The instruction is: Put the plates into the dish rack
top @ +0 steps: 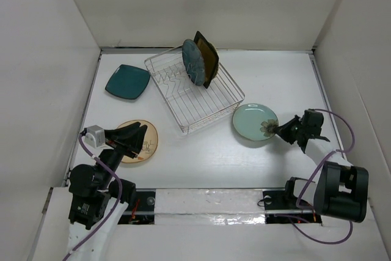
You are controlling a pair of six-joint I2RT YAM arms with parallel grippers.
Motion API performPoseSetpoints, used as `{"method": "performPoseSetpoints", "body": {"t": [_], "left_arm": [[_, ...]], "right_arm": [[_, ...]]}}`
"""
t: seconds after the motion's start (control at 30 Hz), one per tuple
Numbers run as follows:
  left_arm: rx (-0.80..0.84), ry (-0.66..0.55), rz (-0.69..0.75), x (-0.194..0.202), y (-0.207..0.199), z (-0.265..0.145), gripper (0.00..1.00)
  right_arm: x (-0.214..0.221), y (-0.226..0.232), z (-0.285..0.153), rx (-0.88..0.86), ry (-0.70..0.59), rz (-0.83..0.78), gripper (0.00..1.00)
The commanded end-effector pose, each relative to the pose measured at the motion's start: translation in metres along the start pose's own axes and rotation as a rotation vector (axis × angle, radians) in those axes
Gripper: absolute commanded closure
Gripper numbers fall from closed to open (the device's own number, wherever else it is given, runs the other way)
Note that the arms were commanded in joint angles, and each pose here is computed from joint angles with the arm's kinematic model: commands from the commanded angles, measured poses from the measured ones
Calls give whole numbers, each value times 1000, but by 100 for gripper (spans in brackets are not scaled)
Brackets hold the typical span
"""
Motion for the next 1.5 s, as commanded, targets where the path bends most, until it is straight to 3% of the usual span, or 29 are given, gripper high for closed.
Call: {"method": "performPoseSetpoints", "body": {"t": [0.0, 0.13, 0.3, 0.57, 0.8, 0.87, 0.9, 0.93, 0.97, 1.03, 1.07, 1.13, 1.17, 1.2, 1.3, 1.33, 1.4, 1.47], "left_arm": [[18, -75, 12, -19, -6, -5, 69], [20, -75, 12, -19, -6, -4, 69], [20, -76, 14, -20, -6, -5, 69], [18, -39, 7, -13, -4, 2, 69], [14, -31, 6, -11, -3, 3, 69], [11, -27, 4, -10, -3, 4, 69], [9, -26, 3, -10, -3, 4, 69], [7, -23, 1, -10, -2, 5, 69], [6, -24, 1, -10, -2, 4, 69], [1, -19, 2, -9, -1, 5, 69], [-1, -16, 1, -8, -1, 6, 69], [-8, -15, -1, -8, 0, 6, 69], [-10, -14, -2, -8, 1, 6, 69], [-12, -11, -3, -7, 1, 7, 69], [-19, -9, -3, -7, 2, 7, 69], [-23, -7, -2, -6, 3, 8, 69], [-28, -2, -3, -5, 4, 9, 69], [-30, 2, -5, -4, 5, 9, 69]], "right_arm": [[-13, -25, -7, 114, -87, 31, 100], [-47, 20, -48, -26, -264, -25, 100], [-67, 66, -94, -118, -374, -105, 100], [-86, 181, -197, -499, -568, -194, 100], [-63, 302, -241, -784, -563, -327, 100], [-53, 333, -216, -735, -559, -412, 100], [-28, 354, -215, -765, -517, -472, 100], [-30, 381, -235, -796, -573, -526, 100], [-22, 394, -201, -715, -566, -565, 100], [-11, 435, -216, -761, -605, -639, 100], [-2, 444, -180, -687, -593, -678, 100], [4, 464, -165, -660, -615, -740, 100], [0, 482, -179, -667, -656, -733, 100], [11, 489, -148, -616, -650, -776, 100], [17, 514, -151, -566, -755, -836, 100], [26, 515, -126, -502, -780, -922, 100], [28, 527, -132, -456, -867, -919, 100], [42, 529, -108, -381, -904, -991, 100]]}}
Point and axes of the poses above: each gripper's point midway between its finger pads, its own z axis out along the fingers, its own y axis along the line the jaws close on, x = y × z, the point moved 2 cm from there along -z, back along the fingers, and after that the axes turned 9 degrees about z, right-handed, at the moved point
